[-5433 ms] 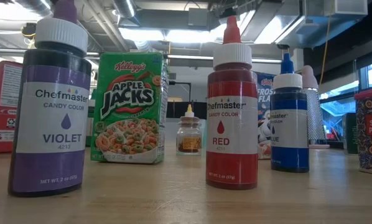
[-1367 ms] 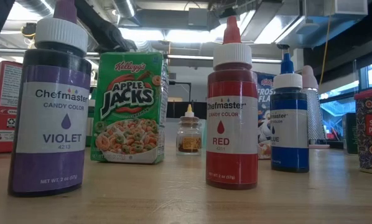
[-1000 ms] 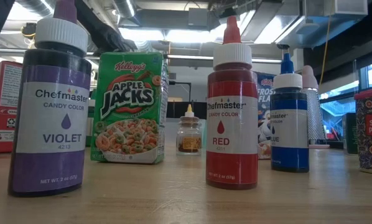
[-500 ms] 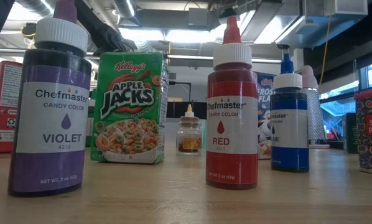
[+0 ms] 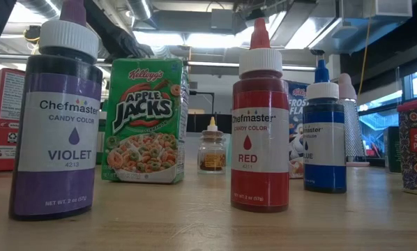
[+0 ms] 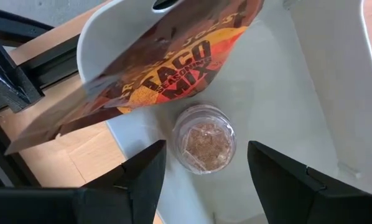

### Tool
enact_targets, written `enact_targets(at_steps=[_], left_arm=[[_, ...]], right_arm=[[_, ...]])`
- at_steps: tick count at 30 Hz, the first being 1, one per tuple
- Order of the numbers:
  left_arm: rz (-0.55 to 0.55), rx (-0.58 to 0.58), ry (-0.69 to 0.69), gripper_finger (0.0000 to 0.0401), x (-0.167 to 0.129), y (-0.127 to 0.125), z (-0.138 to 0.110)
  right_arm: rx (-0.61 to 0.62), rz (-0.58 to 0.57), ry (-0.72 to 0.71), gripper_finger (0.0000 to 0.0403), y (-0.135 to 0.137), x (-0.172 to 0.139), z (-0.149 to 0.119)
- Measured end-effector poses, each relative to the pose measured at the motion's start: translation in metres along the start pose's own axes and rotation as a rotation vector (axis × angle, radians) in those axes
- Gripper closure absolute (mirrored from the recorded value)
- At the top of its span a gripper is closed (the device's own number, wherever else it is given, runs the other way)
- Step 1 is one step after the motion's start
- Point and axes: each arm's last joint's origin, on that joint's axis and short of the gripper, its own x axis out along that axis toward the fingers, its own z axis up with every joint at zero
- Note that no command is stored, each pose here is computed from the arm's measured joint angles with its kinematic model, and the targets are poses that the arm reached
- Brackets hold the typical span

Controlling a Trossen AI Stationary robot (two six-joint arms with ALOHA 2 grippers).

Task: Pick & Place Kitchen Items
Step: Put the green food coloring bottle into the transparent bin

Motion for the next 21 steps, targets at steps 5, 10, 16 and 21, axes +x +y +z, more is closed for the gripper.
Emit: enact_targets(at_steps=[5, 10, 16, 21], left_arm=[[-0.011, 0.011, -0.001, 0.018, -0.004, 0.0, -0.002], [-0.06, 0.028, -0.033, 0.018, -0.022, -0.001, -0.003], [-0.066, 0.039, -0.083, 0.018, -0.061, 0.001, -0.006], [-0.079, 0.073, -0.149, 0.018, -0.097, 0.001, -0.02]], right_arm=[[0.0, 0.0, 0.0, 0.0224, 0.0, 0.0, 0.0], [0.0, 0.0, 0.0, 0.0224, 0.0, 0.0, 0.0], [0.005, 0.001, -0.002, 0.0224, 0.002, 0.0, 0.0], [0.004, 0.008, -0.029, 0.0224, 0.006, -0.001, 0.002]])
